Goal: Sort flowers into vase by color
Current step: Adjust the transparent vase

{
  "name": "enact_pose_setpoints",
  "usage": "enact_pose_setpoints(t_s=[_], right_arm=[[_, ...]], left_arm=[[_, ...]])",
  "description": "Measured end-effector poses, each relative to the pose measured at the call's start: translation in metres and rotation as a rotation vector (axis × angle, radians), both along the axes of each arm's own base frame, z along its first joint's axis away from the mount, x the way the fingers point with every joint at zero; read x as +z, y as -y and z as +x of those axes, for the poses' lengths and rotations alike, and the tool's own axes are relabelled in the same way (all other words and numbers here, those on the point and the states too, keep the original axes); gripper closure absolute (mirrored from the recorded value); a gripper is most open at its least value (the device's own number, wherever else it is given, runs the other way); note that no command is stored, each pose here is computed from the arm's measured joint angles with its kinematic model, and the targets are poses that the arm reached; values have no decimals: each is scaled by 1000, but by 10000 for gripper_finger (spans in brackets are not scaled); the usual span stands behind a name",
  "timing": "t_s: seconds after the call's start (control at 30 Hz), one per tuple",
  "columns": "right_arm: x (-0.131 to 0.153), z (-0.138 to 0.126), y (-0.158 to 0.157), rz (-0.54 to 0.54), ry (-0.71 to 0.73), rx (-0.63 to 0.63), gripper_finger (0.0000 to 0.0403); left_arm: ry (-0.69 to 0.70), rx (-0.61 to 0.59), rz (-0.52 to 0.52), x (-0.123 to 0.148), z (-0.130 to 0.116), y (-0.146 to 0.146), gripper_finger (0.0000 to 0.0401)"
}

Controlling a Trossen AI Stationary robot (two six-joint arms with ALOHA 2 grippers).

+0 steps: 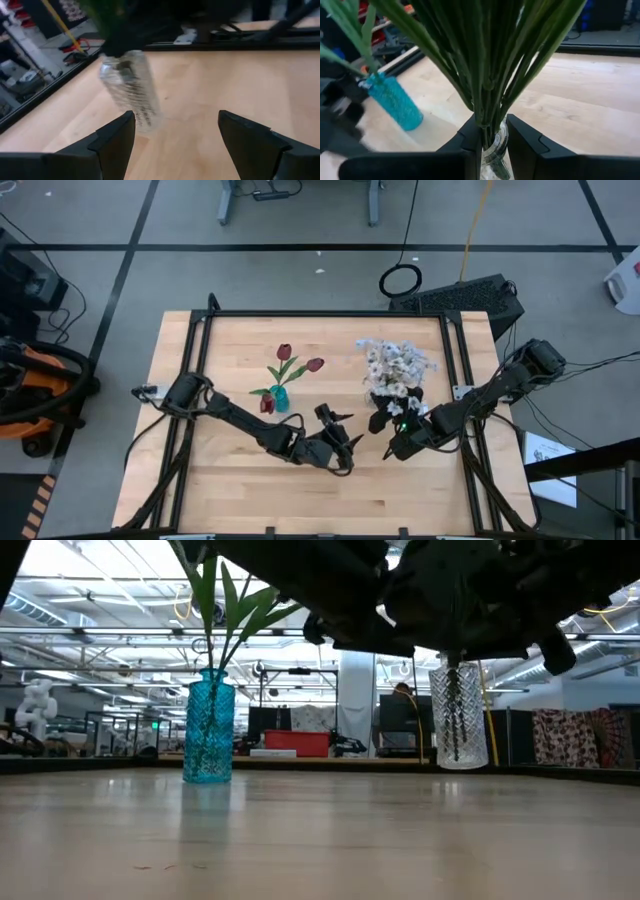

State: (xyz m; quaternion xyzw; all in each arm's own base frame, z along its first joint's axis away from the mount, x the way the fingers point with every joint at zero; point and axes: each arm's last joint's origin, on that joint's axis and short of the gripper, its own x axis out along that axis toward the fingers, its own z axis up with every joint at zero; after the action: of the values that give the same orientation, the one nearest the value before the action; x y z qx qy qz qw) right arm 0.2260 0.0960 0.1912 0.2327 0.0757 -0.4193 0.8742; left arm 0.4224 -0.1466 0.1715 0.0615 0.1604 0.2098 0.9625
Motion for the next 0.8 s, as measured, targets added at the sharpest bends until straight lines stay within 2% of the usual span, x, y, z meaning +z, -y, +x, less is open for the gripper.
enact_pose_setpoints(t_s=[0.37, 0.8], right_arm=[[-16, -9, 5, 34, 32, -39, 343], [-17, -10, 5, 18, 10, -30, 300]], left_arm=[[-5, -139, 114, 16, -10, 47, 112], [7, -149, 122, 22, -10, 52, 112]])
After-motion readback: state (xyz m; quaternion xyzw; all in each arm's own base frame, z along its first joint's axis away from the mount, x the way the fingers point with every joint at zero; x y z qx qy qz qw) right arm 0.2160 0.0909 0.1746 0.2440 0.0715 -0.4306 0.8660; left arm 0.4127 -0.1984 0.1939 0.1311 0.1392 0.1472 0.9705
